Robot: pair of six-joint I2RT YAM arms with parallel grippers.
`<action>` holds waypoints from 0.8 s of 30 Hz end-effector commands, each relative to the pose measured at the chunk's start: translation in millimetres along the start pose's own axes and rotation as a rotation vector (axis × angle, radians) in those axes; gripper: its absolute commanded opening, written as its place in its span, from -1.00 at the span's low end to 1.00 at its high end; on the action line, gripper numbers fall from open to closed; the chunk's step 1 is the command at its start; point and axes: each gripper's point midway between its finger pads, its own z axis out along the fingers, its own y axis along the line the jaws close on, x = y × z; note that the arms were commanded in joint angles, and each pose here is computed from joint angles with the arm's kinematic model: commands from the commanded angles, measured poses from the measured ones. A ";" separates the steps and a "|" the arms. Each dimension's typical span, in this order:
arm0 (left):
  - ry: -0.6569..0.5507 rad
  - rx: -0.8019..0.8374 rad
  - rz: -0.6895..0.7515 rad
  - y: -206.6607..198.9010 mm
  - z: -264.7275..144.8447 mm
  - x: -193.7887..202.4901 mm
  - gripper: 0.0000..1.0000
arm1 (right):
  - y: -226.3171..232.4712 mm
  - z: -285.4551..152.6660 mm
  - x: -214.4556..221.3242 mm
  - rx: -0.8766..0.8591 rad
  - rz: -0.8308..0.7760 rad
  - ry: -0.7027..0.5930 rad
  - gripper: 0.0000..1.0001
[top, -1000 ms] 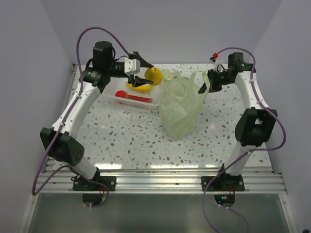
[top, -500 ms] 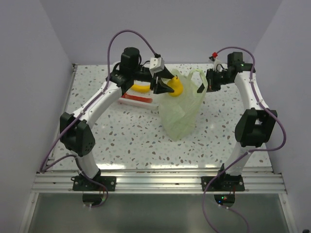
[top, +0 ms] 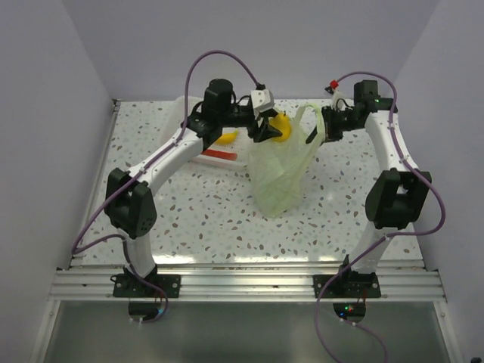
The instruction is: Place the fake fruits into the plastic bag and tie a complex knot
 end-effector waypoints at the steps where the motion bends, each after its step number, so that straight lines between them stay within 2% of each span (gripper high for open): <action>1: -0.127 -0.149 0.117 20.9 -18.0 -57.1 0.22 | 27.3 -12.4 -14.1 -0.052 -0.057 -0.050 -1.00; 5: -0.138 -0.202 0.121 37.8 -12.9 -64.4 0.21 | 30.3 -12.4 -15.7 -0.052 -0.064 -0.055 -1.00; 7: -0.117 -0.174 0.099 35.7 -8.9 -58.5 0.18 | 31.0 -13.0 -16.9 -0.052 -0.064 -0.057 -1.00; 9: -0.098 -0.086 0.075 20.8 -4.1 -49.9 0.10 | 32.4 -13.9 -19.1 -0.050 -0.064 -0.061 -1.00; 14: -0.017 0.037 0.054 -13.6 -6.6 -23.7 0.14 | 33.2 -15.2 -24.6 -0.051 -0.069 -0.073 -1.00; 17: 0.033 0.009 0.047 -13.2 -11.9 -12.6 0.34 | 33.7 -14.8 -26.5 -0.055 -0.066 -0.074 -1.00; 18: 0.046 -0.008 0.034 -11.5 -13.3 -11.0 0.58 | 33.1 -13.9 -26.9 -0.057 -0.066 -0.074 -1.00; 20: 0.045 -0.056 0.046 -4.5 -18.9 -18.2 0.92 | 33.0 -13.3 -27.1 -0.056 -0.068 -0.073 -1.00; 21: 0.033 -0.077 0.061 -0.6 -21.7 -24.6 1.00 | 32.1 -12.4 -26.6 -0.056 -0.066 -0.070 -1.00; 24: -0.044 -0.111 0.112 4.0 -37.6 -57.5 1.00 | 28.8 -10.9 -25.2 -0.051 -0.060 -0.062 -1.00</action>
